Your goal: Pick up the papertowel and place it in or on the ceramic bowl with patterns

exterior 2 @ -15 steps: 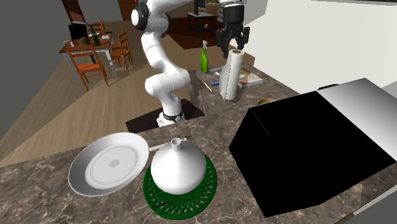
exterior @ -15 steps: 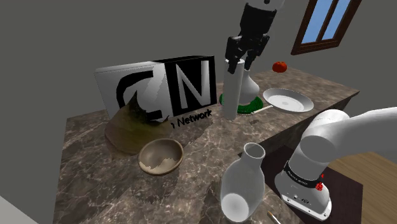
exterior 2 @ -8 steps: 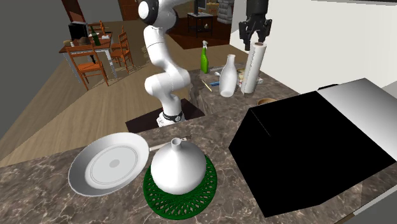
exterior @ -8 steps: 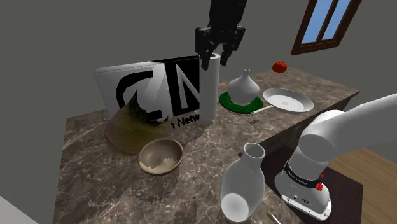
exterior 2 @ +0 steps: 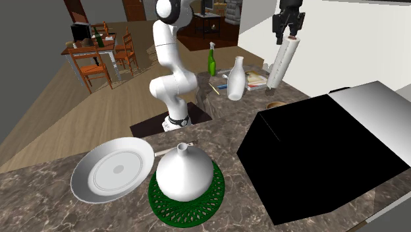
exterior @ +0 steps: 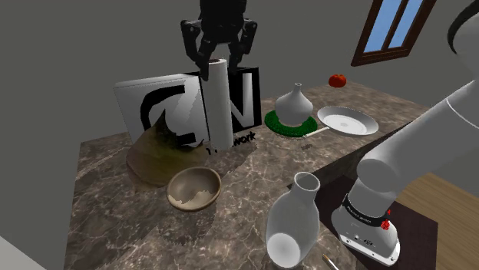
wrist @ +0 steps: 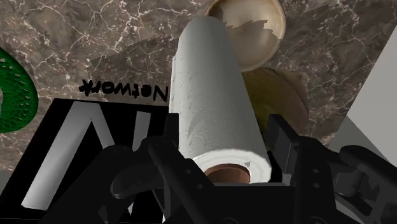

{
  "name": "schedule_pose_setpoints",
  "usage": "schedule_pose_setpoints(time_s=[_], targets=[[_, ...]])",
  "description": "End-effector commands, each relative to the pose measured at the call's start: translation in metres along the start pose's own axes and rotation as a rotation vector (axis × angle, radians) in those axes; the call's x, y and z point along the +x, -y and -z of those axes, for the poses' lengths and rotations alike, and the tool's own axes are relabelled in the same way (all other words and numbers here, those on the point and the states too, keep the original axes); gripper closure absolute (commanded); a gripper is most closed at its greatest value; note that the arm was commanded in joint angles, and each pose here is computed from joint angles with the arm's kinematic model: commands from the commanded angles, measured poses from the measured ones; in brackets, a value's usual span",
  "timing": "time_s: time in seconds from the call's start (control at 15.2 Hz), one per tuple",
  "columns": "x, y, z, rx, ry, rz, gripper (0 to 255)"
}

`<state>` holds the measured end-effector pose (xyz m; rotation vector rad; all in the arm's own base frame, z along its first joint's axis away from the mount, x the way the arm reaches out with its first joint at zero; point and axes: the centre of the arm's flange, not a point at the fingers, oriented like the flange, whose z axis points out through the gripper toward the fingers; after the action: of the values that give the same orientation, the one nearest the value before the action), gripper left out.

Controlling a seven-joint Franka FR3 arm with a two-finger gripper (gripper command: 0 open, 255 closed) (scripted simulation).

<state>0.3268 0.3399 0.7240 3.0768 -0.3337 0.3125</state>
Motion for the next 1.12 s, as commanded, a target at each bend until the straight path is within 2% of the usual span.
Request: schedule_pose_setpoints(time_s=[0.0,0.26,1.06], targets=[[0.009,0.026,0.009,0.007,0.0,-0.004,255],[0.019,0.068,0.018,0.007,0.0,-0.004,255],[0.006,0.069,-0.044,0.007,0.0,-0.004,255]])
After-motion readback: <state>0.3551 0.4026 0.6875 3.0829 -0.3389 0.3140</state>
